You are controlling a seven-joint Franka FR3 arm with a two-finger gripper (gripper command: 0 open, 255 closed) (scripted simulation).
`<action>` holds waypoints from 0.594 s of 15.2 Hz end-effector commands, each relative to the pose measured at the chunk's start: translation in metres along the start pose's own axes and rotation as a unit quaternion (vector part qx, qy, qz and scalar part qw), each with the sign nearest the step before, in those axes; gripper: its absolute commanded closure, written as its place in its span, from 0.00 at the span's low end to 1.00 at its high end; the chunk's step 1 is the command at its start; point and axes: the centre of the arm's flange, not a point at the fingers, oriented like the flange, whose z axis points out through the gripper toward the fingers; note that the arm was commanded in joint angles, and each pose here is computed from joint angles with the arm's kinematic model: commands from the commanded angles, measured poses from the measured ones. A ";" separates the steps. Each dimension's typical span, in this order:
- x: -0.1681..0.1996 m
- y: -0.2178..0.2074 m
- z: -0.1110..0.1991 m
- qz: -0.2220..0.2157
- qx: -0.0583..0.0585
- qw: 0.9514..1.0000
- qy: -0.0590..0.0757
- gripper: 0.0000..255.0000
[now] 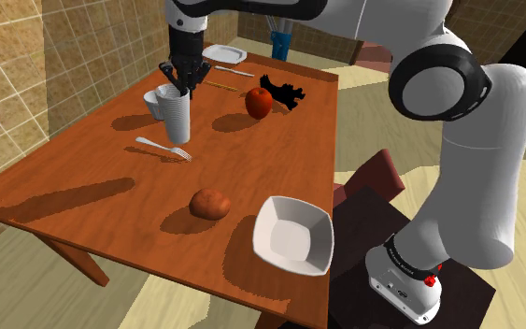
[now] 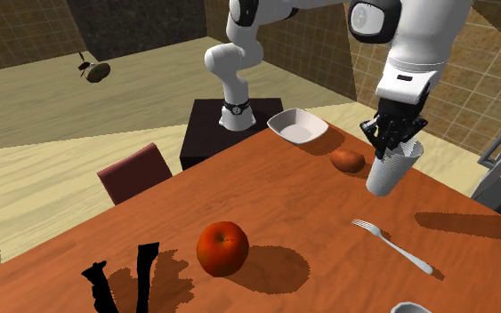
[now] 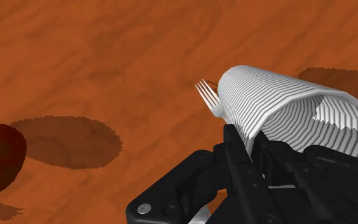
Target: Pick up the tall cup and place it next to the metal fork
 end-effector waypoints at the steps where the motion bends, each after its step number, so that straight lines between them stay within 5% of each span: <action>1: -0.001 -0.024 0.009 0.000 0.000 1.000 0.000 1.00; 9: 0.001 -0.105 0.039 0.000 0.000 1.000 0.000 1.00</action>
